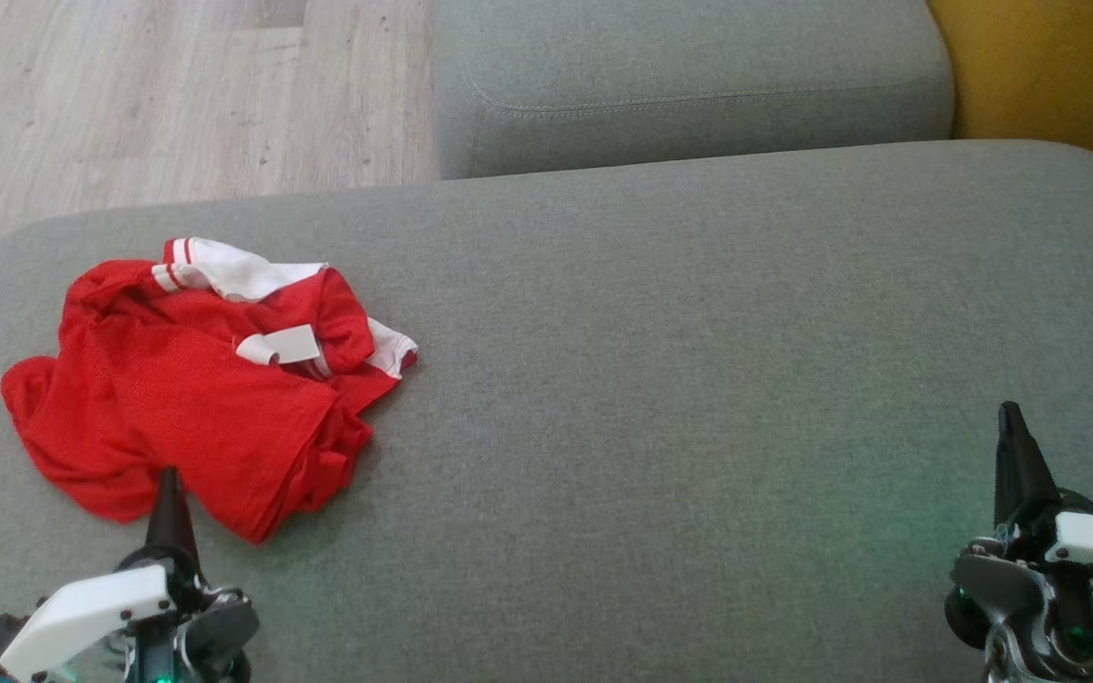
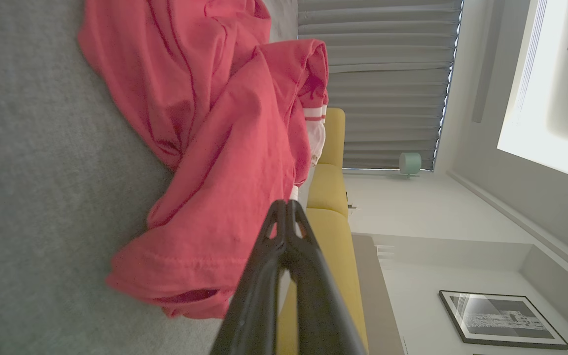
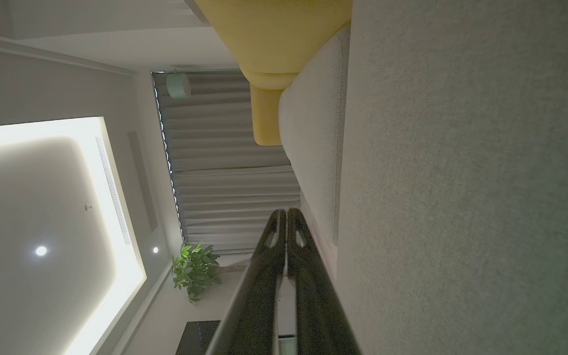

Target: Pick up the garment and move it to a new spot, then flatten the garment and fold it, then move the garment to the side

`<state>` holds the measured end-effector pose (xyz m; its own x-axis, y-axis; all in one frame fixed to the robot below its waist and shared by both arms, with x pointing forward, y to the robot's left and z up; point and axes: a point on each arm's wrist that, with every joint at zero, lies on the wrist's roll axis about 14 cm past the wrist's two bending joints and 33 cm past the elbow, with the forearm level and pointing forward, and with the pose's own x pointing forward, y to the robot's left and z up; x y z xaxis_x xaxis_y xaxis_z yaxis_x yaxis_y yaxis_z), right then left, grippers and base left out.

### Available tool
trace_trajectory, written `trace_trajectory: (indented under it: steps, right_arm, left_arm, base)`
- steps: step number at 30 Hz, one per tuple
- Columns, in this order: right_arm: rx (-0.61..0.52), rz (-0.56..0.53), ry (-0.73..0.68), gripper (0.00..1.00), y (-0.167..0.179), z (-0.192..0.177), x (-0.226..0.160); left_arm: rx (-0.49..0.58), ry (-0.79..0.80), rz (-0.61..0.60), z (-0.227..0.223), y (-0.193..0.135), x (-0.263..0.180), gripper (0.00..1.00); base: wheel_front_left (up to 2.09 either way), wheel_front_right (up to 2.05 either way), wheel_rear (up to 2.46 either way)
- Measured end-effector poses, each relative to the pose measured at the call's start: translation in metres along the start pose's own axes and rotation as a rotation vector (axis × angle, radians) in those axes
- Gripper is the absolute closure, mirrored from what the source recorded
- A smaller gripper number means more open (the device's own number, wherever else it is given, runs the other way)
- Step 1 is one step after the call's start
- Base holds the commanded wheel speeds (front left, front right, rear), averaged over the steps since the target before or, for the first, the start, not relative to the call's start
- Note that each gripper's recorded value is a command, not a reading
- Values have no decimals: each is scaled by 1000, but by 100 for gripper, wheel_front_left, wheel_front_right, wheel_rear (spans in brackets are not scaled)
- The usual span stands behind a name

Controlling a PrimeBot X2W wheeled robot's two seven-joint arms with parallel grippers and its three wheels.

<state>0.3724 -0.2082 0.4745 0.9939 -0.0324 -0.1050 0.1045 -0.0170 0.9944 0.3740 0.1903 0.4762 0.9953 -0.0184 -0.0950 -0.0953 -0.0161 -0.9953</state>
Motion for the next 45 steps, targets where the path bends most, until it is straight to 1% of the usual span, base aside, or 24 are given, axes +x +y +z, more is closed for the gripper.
trace_trajectory:
  steps: [9,10,15,18,21,27,34,37,45]
  right_arm:
    - [0,0,0,100,0,0,0]
    - [1,-6,0,0,-2,0,0]
    - [14,-122,-3,0,-41,-1,-18]
    - [13,-132,-1,0,-44,-3,-21]
    - [-7,-125,2,0,-42,-4,-21]
    - [-77,-116,8,0,-38,-7,-20]
    - [-178,-92,7,0,-30,-7,-19]
    - [-253,-78,19,0,-25,-11,-19]
    - [-383,-50,38,0,-18,-19,-18]
  left_arm:
    - [0,0,0,0,0,0,100]
    - [-1,0,6,0,2,0,0]
    - [-15,-1,116,-3,39,-17,0]
    - [-15,1,126,-4,43,-21,0]
    - [-4,2,114,-5,39,-20,0]
    - [65,-2,90,-5,30,-19,0]
    - [178,-1,63,-6,20,-17,0]
    - [252,10,62,-11,16,-17,0]
    - [372,28,39,-19,7,-16,0]
  base:
    - [0,0,0]
    - [0,0,0]
    - [0,0,0]
    - [0,0,0]
    - [0,0,0]
    - [0,0,0]
    - [0,0,0]
    - [0,0,0]
    - [0,0,0]
